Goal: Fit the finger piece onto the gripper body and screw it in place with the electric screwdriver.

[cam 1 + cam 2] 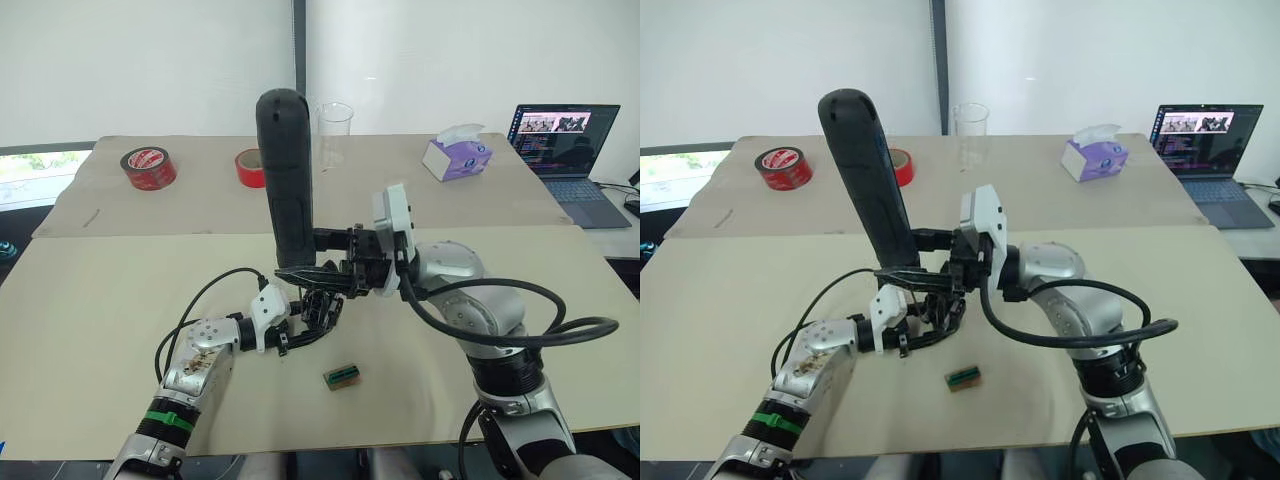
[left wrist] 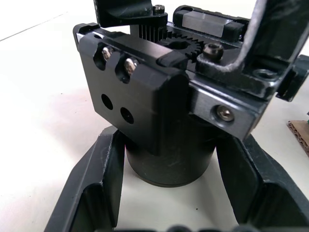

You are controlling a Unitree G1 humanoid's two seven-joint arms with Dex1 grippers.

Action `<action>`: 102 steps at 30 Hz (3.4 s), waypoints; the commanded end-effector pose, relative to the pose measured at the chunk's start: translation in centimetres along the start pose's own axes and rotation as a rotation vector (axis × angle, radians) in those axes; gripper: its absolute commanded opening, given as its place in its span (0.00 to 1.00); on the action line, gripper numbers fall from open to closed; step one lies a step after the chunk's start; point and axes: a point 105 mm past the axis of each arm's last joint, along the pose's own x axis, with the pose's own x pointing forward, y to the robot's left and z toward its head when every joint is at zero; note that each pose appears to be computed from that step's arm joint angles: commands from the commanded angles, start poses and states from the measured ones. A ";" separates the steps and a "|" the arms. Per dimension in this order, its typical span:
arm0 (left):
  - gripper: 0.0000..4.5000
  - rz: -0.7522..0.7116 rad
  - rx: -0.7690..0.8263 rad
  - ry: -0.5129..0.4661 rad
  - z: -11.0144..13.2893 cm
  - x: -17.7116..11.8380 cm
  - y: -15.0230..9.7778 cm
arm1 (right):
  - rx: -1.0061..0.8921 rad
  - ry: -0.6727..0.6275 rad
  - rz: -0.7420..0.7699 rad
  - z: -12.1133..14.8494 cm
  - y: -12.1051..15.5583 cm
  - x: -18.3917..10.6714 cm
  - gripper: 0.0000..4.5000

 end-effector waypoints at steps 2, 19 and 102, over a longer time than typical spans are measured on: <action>0.50 -0.045 -0.073 0.087 -2.5 0.2 -1.4 | -0.070 -0.053 0.018 2.2 0.4 0.0 0.43; 0.50 -0.044 -0.071 0.093 -2.6 0.1 -1.3 | -0.085 -0.006 0.008 0.9 0.3 -0.2 0.43; 0.50 -0.043 -0.080 0.100 -2.9 -0.1 -1.4 | -0.027 0.020 -0.055 -1.7 -0.3 -0.6 0.43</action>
